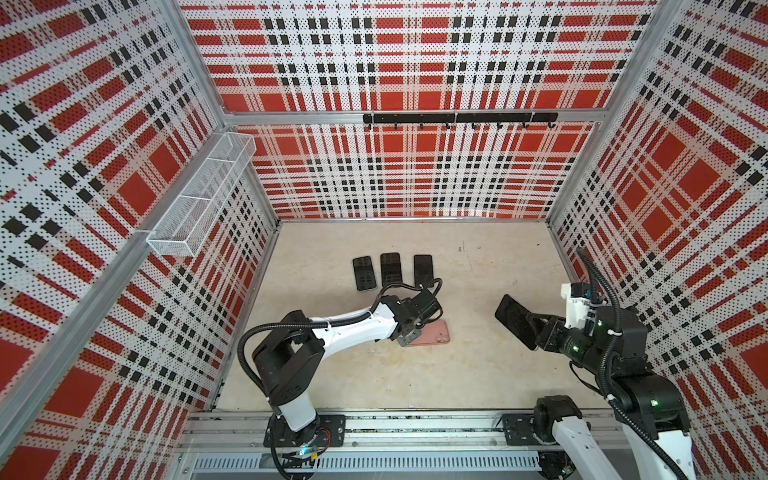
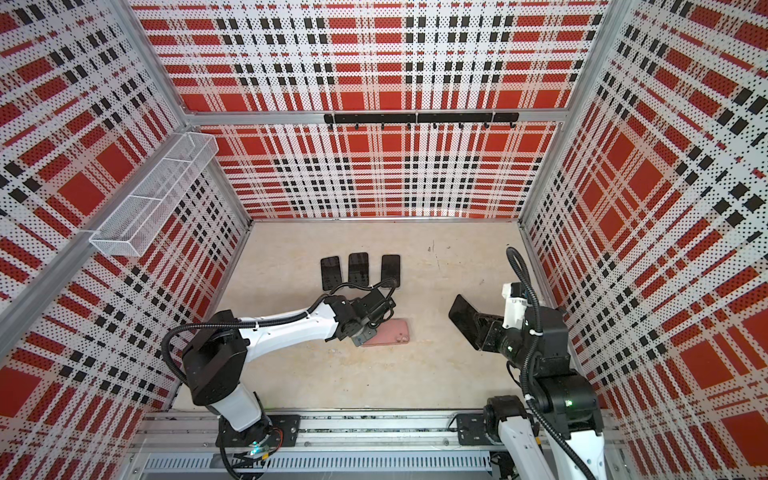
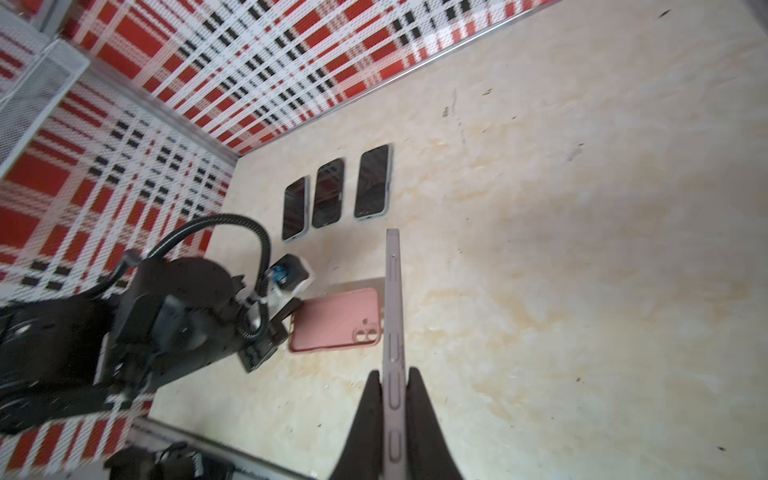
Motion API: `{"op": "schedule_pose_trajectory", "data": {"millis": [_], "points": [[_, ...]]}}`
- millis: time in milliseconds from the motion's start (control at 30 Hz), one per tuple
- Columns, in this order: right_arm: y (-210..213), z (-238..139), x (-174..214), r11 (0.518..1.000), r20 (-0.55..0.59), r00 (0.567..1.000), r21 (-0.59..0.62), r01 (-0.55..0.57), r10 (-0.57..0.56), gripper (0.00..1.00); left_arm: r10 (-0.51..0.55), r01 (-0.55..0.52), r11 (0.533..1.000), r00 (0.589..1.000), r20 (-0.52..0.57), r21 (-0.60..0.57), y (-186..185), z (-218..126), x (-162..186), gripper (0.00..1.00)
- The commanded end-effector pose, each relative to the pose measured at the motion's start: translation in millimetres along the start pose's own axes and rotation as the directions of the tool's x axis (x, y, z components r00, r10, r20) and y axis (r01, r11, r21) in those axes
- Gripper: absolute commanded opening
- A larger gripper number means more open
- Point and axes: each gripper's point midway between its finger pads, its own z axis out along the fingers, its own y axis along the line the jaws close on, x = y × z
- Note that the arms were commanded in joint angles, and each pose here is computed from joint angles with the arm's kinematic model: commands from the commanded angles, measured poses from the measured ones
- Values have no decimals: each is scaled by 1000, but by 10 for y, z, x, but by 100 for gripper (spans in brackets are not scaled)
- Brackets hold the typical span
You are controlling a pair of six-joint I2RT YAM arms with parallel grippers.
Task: Put the phone into the phone case
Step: 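Bring the white phone over the pink case with right gripper while left holds case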
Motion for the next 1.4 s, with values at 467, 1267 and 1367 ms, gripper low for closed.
{"op": "schedule_pose_trajectory", "data": {"millis": [467, 1267, 1367], "points": [[160, 440, 304, 972, -238, 963, -161, -170, 129, 0, 27, -28, 1000, 996, 82, 12, -146, 309, -257, 11], [593, 1458, 654, 923, -545, 830, -368, -112, -116, 0, -899, 863, 395, 292, 328, 314, 1136, -1093, 457, 100], [615, 1672, 760, 923, -575, 809, -366, -122, -121, 0, -924, 856, 364, 284, 256, 367, 946, -1010, 511, 100]]}}
